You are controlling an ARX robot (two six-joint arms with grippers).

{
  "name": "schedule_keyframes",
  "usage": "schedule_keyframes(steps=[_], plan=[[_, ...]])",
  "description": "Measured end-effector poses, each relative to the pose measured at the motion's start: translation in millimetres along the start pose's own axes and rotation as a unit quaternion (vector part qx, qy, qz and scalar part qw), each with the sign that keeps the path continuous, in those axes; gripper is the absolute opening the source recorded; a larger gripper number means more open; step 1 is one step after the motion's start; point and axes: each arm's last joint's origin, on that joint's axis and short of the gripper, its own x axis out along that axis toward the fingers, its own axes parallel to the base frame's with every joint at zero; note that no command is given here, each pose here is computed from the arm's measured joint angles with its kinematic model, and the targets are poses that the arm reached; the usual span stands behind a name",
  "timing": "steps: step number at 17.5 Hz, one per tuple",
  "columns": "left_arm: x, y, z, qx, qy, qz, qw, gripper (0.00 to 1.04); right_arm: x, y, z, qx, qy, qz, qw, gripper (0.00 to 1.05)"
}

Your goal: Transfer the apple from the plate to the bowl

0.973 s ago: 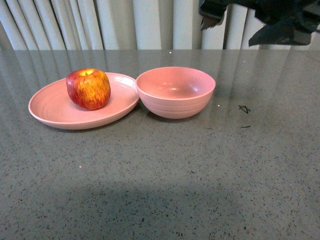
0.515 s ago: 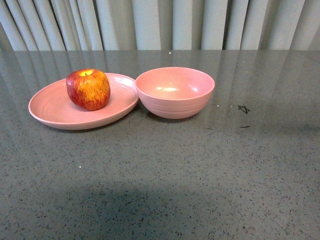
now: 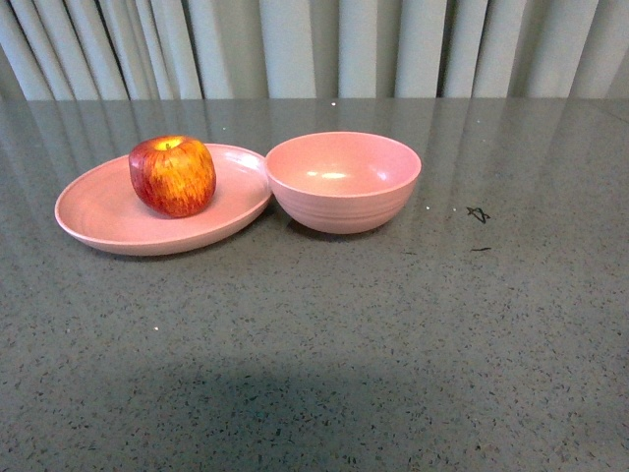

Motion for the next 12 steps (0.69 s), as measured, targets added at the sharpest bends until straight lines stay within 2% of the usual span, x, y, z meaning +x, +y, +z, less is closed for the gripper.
schedule_keyframes(steps=[1, 3, 4, 12], plan=[[0, 0, 0, 0.0, 0.0, 0.0, 1.0, 0.98, -3, 0, -5, -0.001, -0.002, 0.0, 1.0, 0.22], [0, 0, 0, 0.0, 0.0, 0.0, 1.0, 0.98, -6, 0, -7, -0.002, -0.01, 0.0, 1.0, 0.06], [0, 0, 0, 0.0, 0.0, 0.0, 1.0, 0.98, -8, 0, -9, -0.005, -0.012, 0.0, 1.0, 0.01], [0, 0, 0, 0.0, 0.0, 0.0, 1.0, 0.98, -17, 0, -26, -0.005, -0.008, 0.0, 1.0, 0.02]])
